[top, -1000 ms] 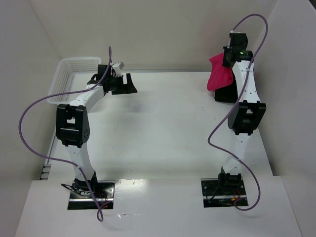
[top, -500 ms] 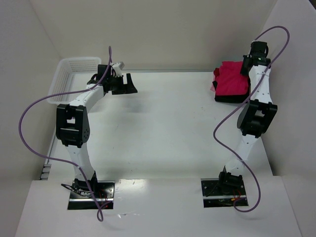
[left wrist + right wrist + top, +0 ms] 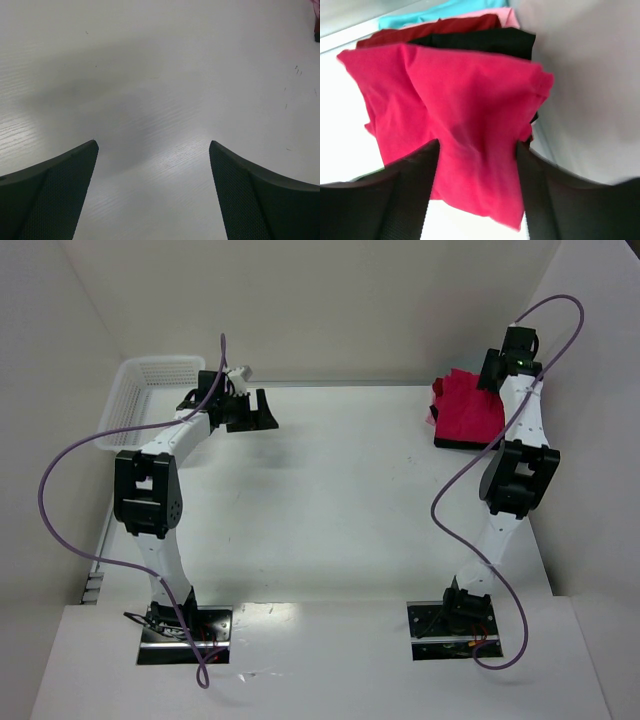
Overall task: Fold and stack the t-shirts
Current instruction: Put the neatly folded tshirt into the corner of the board with the right arm
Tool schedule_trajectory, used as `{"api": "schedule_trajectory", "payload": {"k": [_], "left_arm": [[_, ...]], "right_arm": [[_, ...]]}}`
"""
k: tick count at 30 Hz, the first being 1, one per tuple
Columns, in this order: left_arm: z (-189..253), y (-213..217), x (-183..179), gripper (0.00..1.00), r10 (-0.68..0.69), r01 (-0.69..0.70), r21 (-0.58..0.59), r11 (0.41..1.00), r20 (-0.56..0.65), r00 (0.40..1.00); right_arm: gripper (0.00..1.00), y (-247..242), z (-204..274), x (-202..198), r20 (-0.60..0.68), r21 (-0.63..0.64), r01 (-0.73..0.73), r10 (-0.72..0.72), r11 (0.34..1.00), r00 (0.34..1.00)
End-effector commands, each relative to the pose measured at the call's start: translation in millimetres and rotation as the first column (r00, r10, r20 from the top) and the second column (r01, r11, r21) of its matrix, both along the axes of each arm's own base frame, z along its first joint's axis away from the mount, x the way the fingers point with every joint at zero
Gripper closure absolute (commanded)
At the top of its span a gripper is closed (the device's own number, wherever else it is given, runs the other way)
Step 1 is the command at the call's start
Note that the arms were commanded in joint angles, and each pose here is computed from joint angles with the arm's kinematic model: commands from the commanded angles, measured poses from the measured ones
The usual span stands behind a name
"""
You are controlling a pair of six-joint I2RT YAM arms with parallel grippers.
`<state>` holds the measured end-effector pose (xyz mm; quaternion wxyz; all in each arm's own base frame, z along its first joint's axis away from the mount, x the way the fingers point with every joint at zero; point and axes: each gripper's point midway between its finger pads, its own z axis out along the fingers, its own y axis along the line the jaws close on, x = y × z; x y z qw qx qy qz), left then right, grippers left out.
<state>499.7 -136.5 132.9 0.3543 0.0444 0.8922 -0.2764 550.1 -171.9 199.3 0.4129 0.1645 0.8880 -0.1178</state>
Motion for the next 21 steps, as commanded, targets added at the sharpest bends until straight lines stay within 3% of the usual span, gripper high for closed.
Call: {"api": "schedule_trajectory", "payload": {"k": [1,3,5,14,21], "left_arm": [[10.7,-1.4,10.6,0.01,-0.026,0.027,-0.012,1.0,0.04,0.999],[12.0,-4.4,8.8,0.01,-0.042,0.043,-0.026,0.999,0.039,0.998],[15.8,-4.9,10.6,0.01,-0.037,0.038,-0.032,0.999,0.043,0.998],[38.0,-18.2,6.3,0.01,-0.098,0.104,-0.068,0.992,0.093,0.991],[84.4,-39.3,-8.9,0.01,-0.166,0.179,-0.049,0.983,0.205,0.965]], "right_arm": [[0.29,-6.0,57.1,4.4,0.151,-0.054,0.042,-0.034,0.998,0.988],[0.07,5.4,64.1,8.1,0.172,-0.05,0.029,-0.02,0.998,0.985],[0.02,16.2,84.3,5.6,0.213,-0.041,0.007,0.002,0.999,0.977],[0.01,95.1,107.7,1.5,0.294,-0.037,-0.14,0.145,0.989,0.945],[0.03,77.5,22.1,-0.7,0.167,-0.017,-0.003,0.006,1.0,0.986]]}}
